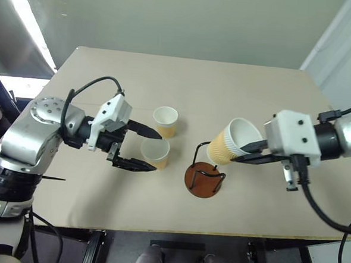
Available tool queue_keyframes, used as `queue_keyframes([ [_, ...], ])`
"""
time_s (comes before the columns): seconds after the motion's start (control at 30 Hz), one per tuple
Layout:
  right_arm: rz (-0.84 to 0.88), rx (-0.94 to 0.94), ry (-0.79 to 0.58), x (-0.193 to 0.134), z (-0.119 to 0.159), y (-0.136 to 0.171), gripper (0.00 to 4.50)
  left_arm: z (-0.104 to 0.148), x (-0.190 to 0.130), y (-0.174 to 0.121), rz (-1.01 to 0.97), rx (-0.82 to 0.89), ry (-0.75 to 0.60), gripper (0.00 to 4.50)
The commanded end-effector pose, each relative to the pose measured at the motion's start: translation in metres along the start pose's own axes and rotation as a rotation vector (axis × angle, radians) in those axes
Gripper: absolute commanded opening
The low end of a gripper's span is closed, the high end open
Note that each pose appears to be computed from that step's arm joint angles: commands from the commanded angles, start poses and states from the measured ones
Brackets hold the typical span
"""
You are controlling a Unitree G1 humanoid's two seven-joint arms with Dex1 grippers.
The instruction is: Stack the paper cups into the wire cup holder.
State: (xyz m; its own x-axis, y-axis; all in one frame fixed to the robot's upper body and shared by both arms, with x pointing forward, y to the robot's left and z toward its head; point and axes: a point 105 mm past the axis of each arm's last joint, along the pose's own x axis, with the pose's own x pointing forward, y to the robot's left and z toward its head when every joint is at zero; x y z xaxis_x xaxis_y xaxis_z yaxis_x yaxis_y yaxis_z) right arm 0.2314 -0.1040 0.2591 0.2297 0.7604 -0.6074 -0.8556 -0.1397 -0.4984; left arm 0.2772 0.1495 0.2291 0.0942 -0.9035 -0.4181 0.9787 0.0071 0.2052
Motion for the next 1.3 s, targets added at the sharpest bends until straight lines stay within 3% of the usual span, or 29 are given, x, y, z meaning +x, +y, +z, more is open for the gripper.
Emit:
queue_keyframes([
  [0.03,-0.028,-0.063,0.01,0.001,0.004,-0.006,0.07,0.01,-0.003,0.0,0.006,0.041,-0.005,4.5],
  [0.73,0.03,-0.079,0.024,0.018,-0.007,0.005,0.07,0.015,0.002,-0.001,0.007,0.037,-0.016,4.5],
  [0.97,-0.022,-0.063,-0.023,0.021,-0.003,-0.003,2.43,0.017,0.003,0.0,0.012,0.033,-0.022,4.5],
  [1.13,-0.1,-0.014,-0.092,0.014,0.004,-0.017,2.43,0.024,0.0,0.001,0.045,0.071,-0.017,4.5],
  [1.3,-0.12,0.064,-0.219,0.004,0.02,-0.022,2.43,0.015,0.002,-0.001,0.093,0.184,0.113,4.5],
])
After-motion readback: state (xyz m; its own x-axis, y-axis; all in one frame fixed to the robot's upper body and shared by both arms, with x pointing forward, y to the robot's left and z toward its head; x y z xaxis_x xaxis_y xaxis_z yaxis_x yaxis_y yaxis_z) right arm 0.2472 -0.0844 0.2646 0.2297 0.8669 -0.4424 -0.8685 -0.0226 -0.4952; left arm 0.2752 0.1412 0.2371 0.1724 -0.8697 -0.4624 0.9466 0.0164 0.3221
